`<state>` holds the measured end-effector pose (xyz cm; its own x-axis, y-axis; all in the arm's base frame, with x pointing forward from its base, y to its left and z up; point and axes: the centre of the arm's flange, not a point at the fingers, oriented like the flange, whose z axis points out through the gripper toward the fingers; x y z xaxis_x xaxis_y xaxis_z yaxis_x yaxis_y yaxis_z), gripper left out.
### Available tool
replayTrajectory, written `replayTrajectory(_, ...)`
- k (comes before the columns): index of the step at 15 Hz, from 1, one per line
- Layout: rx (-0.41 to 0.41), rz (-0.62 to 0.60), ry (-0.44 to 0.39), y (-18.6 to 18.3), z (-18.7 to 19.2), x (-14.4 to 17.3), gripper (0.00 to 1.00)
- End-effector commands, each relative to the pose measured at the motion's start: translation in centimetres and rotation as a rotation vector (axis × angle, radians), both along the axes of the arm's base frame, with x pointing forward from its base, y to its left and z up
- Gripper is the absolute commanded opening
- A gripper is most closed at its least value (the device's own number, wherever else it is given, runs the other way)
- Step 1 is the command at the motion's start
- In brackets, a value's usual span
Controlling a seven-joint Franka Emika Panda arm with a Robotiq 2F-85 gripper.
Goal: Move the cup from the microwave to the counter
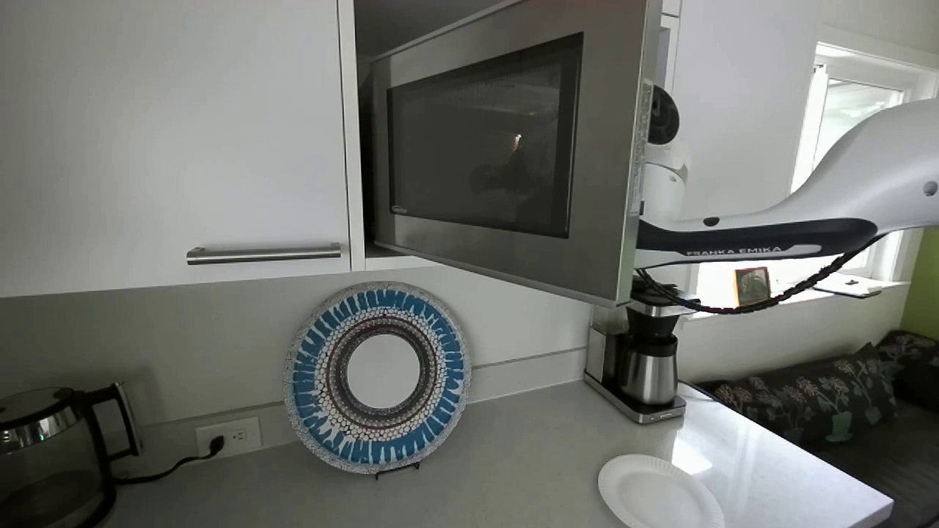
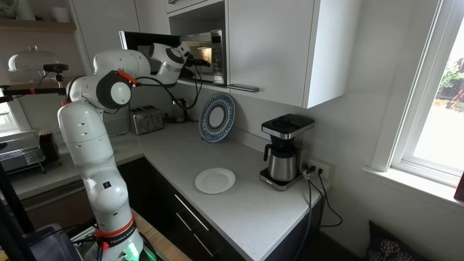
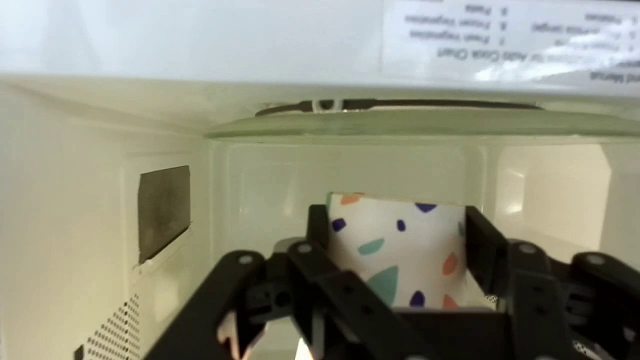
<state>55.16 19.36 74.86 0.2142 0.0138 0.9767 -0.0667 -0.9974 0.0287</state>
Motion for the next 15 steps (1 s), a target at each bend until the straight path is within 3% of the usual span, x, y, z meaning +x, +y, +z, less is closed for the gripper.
replayTrajectory(1,0.034,0.004,-0.005,-2.2,-1.0,-4.4,0.41)
replayTrajectory(12,-0.008,-0.039,-0.003,-5.9,-0.7,-9.9,0.41)
replayTrajectory(15,0.011,-0.050,0.031,-7.3,-1.2,-11.2,0.41)
